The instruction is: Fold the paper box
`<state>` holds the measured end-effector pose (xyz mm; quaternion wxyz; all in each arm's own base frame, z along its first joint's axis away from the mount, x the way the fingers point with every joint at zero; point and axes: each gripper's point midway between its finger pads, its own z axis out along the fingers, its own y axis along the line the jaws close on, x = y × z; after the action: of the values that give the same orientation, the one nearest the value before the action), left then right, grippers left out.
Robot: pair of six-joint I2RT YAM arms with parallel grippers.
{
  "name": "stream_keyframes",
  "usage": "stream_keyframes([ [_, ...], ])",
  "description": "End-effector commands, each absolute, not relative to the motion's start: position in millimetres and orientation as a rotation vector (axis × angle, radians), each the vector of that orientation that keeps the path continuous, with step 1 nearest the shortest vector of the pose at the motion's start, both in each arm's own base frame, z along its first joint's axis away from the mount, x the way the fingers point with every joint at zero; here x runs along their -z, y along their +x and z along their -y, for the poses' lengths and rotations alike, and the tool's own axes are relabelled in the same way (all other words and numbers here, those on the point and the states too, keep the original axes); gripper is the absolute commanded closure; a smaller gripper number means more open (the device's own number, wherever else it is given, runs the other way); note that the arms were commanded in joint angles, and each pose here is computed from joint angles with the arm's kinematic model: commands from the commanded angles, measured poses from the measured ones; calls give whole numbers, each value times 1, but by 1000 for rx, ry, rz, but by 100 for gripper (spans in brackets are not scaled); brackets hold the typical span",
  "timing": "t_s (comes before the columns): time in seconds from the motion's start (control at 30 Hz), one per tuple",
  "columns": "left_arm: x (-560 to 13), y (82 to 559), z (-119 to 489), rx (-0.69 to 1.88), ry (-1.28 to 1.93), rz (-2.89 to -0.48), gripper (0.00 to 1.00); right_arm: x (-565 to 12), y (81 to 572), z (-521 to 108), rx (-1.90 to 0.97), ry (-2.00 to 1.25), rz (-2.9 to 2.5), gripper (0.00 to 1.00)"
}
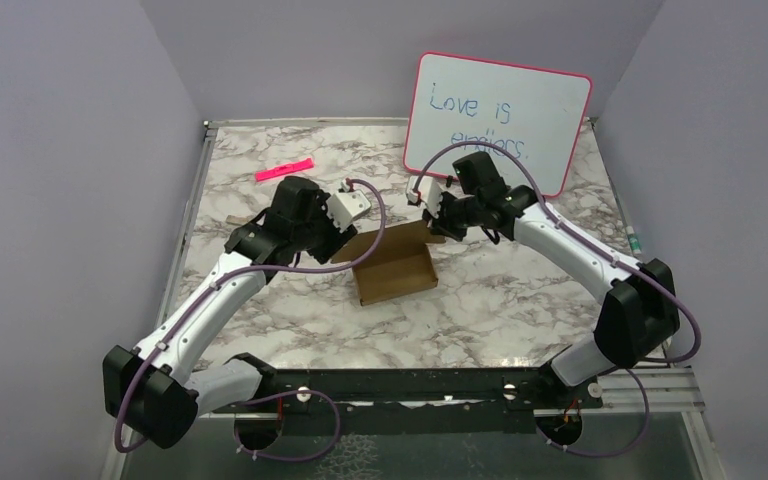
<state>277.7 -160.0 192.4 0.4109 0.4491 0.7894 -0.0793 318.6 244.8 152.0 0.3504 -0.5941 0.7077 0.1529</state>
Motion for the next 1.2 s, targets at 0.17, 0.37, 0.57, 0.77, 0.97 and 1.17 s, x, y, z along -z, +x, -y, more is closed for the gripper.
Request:
stream_keyframes([
  [0.17, -175, 277, 170, 244, 1168, -1926, 51, -175, 315, -244, -397, -1487, -1760, 99],
  [0.37, -168, 279, 174, 263, 1167, -1899, 58, -172, 315, -245, -406, -1485, -1768, 99],
  [0.57, -156, 285, 175, 273, 1164, -1938, 71, -173, 314, -246, -415, -1478, -1764, 99],
  [0.77, -150, 287, 176, 299, 1161, -1952, 76, -174, 313, -249, -434, -1469, -1758, 99],
  [0.97, -144, 287, 180, 324, 1165, -1964, 80, -175, 311, -252, -465, -1451, -1753, 99],
  [1.17, -144, 287, 180, 335, 1142, -1979, 92, -172, 312, -254, -477, -1406, -1777, 99],
])
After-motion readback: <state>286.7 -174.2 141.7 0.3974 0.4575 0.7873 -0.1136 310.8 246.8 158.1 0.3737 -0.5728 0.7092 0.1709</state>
